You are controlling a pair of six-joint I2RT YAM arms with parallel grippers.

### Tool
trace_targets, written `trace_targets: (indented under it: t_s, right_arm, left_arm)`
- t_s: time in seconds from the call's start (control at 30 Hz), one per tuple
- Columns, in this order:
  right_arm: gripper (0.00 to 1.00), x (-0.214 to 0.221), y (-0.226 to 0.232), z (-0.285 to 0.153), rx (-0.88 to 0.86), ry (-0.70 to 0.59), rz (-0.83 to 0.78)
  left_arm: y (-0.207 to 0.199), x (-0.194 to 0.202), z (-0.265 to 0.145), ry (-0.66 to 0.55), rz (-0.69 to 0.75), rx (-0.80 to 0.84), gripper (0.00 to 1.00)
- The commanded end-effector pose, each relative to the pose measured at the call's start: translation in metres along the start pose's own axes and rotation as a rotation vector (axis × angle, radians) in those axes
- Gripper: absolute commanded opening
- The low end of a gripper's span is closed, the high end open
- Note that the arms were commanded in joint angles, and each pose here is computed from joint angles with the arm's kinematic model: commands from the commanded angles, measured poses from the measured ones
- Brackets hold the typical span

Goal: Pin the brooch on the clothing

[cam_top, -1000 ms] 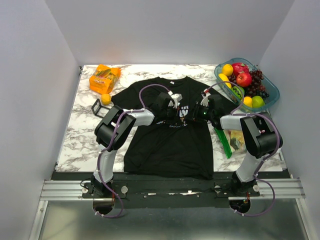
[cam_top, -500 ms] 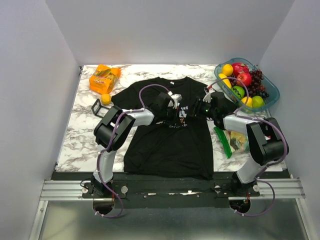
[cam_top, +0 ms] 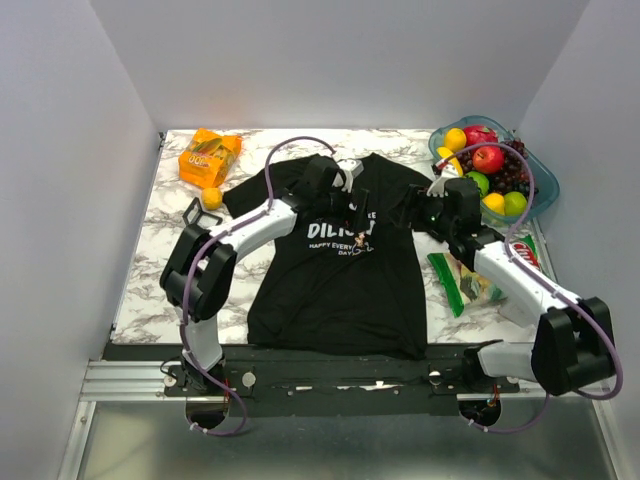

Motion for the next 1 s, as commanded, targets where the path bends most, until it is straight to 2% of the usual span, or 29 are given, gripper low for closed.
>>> trace_targets:
  t_s: [0.0,0.2,0.37,0.53,0.7,0.97]
  right_arm:
    - [0.73,-0.015,0.002,-0.022,0.085,0.011,-0.038]
    - [0.73,-0.019,-0.003,-0.028,0.167,0.022,-0.068]
    - [0.72,-0.009,-0.014,-0.010,0.223,0.100,-0.050]
    - [0.68,0.001,-0.027,0.011,0.279,0.164,-0.041]
    - [0.66,0.013,-0.042,0.029,0.344,0.226,-0.028]
    - [0.63,0.033,-0.064,0.045,0.409,0.302,-0.006]
  left_arm:
    - [0.011,-0.014,-0.040,0.019,0.055,-0.178,0.99]
    - [0.064,-0.009,-0.077,0.098,-0.008,-0.345,0.99]
    - [0.110,0.002,-0.094,0.123,-0.119,-0.444,0.99]
    - [0.133,0.007,-0.087,0.167,-0.156,-0.469,0.98]
    - [0.151,0.020,-0.077,0.217,-0.206,-0.467,0.89]
    - [0.168,0.044,-0.067,0.284,-0.241,-0.471,0.89]
Point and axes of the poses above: each gripper's point midway between its finger pads, its own z axis out along the fingers, its own y axis along the line the jaws close on, x = y × z, the point moved 8 cm from there along -z, back along the fingers, and after that the axes turned 1 degree about z, right-handed, at the moved point
